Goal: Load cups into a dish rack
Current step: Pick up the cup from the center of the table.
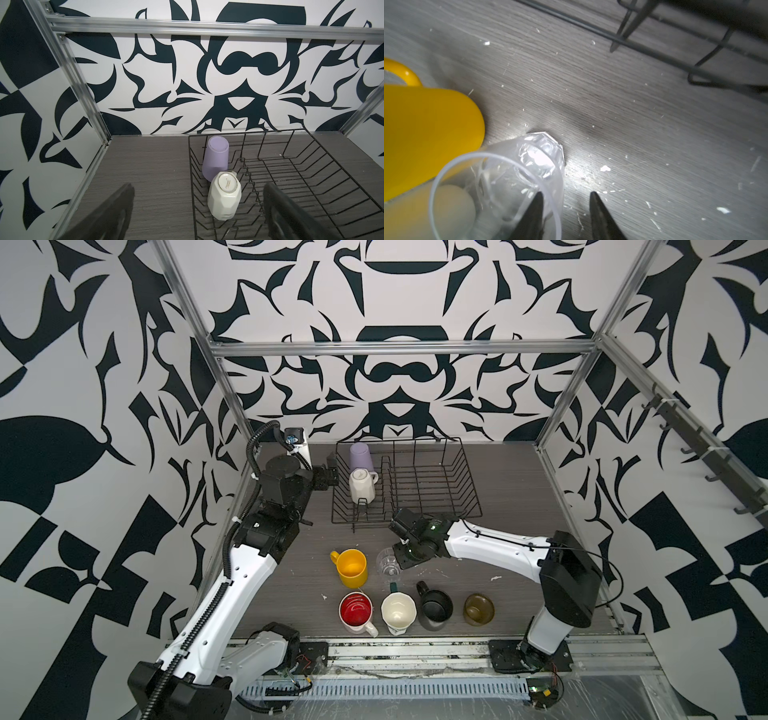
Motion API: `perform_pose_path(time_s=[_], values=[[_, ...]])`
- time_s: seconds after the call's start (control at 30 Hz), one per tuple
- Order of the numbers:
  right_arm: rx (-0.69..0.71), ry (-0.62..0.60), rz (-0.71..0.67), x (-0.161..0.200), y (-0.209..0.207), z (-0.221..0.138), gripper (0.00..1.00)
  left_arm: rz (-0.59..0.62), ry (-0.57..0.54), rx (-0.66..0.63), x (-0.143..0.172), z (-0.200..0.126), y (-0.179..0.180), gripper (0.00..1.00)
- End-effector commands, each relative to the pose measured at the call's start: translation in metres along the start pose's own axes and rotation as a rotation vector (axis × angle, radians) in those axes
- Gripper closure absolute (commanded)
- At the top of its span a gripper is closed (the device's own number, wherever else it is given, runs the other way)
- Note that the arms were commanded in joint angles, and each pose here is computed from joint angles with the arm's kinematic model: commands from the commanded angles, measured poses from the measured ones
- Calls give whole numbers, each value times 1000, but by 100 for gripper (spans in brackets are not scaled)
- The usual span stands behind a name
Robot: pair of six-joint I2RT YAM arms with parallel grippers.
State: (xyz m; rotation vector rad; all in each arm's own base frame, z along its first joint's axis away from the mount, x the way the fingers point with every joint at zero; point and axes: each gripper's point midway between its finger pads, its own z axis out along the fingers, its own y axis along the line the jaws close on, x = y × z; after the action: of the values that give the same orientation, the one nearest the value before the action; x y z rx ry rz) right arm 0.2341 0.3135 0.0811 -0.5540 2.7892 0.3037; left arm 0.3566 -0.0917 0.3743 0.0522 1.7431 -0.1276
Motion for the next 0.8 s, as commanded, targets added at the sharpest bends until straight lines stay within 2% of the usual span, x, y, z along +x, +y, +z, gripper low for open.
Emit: perform_pose_path(time_s=[0.0, 0.27, 0.47, 0.6, 0.77], values=[[-20, -27, -15, -9, 9, -5, 71, -4, -21, -18, -5, -5, 5, 1], [8, -30, -30, -11, 6, -11, 99, -10, -24, -23, -7, -5, 7, 1], [0, -95, -52, -21, 5, -47, 100, -32, -19, -37, -7, -4, 11, 1], [-5, -190, -73, -34, 1, -100, 100, -88, 15, -36, -5, -2, 16, 1], [-154, -350, 20, -53, -18, -157, 100, -175, 36, 67, -7, -2, 7, 1]])
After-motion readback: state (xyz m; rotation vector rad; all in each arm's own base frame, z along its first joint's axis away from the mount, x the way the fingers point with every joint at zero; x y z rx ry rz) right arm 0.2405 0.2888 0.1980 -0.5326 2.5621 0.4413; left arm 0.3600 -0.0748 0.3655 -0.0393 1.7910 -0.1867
